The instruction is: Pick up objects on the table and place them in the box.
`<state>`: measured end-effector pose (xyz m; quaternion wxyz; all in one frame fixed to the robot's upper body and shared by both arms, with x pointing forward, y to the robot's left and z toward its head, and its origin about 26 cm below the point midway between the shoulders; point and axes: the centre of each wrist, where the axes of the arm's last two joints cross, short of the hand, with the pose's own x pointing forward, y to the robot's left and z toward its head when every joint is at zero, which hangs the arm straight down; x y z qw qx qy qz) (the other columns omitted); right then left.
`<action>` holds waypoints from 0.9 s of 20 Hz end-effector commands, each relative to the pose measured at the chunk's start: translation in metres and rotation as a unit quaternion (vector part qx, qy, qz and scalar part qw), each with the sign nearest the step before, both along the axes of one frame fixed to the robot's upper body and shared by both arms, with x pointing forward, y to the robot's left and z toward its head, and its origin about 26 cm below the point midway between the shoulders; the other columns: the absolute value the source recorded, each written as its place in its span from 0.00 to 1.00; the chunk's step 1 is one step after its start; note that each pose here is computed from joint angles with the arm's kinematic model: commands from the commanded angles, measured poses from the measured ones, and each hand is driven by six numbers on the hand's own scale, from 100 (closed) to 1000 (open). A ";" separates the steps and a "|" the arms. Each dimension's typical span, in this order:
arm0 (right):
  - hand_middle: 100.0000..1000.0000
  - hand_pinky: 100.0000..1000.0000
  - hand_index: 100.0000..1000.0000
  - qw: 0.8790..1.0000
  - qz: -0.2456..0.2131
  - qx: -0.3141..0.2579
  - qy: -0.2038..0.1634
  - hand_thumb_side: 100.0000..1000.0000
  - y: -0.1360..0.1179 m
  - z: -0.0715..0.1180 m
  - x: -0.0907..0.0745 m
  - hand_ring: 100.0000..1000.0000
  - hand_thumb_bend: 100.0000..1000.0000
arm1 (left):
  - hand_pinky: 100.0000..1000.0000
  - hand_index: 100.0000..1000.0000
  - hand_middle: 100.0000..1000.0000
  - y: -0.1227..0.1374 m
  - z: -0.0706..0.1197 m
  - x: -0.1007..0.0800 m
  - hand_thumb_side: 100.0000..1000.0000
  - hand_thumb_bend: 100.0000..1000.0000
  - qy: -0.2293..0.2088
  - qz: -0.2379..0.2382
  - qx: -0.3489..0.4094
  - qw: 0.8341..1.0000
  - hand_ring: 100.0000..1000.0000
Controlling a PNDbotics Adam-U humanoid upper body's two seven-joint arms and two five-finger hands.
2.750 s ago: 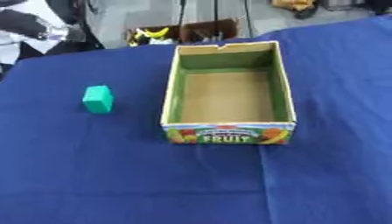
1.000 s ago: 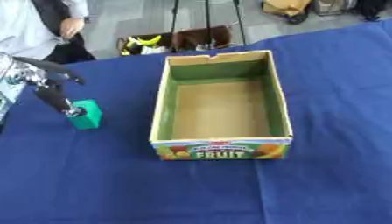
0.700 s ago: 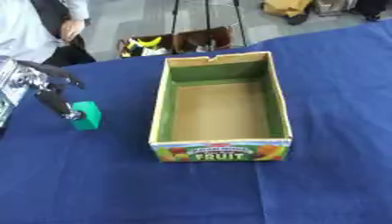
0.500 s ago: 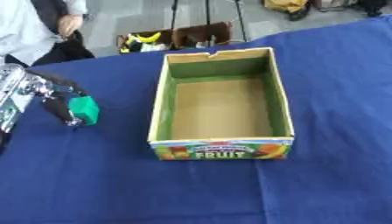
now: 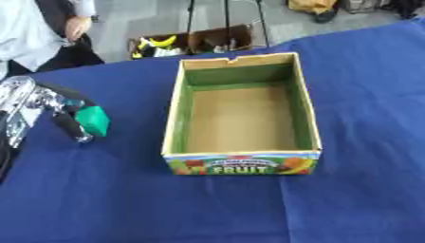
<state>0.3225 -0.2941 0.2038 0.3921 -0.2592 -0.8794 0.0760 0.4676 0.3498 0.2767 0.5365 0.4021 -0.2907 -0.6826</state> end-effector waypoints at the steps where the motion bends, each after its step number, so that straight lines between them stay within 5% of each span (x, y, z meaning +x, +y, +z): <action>1: 0.79 0.85 0.91 1.000 0.002 -0.007 -0.018 1.00 -0.001 0.012 -0.003 0.90 0.00 | 0.74 1.00 0.90 0.005 0.012 -0.002 0.48 0.33 -0.013 0.004 -0.004 1.000 0.71; 9: 0.79 0.85 0.91 1.000 0.000 -0.006 -0.019 1.00 -0.002 0.012 -0.004 0.90 0.00 | 0.69 0.94 0.80 0.001 0.019 -0.004 0.46 0.25 -0.026 0.002 -0.012 1.000 0.68; 15: 0.79 0.85 0.91 1.000 0.000 -0.004 -0.025 1.00 -0.002 0.014 -0.004 0.90 0.00 | 0.58 0.80 0.62 0.000 0.023 -0.004 0.39 0.00 -0.033 0.005 -0.015 0.999 0.52; 18: 0.79 0.85 0.91 1.000 -0.002 -0.004 -0.023 1.00 -0.002 0.013 -0.004 0.89 0.00 | 0.55 0.76 0.56 -0.001 0.028 -0.005 0.37 0.00 -0.052 0.008 -0.016 0.999 0.48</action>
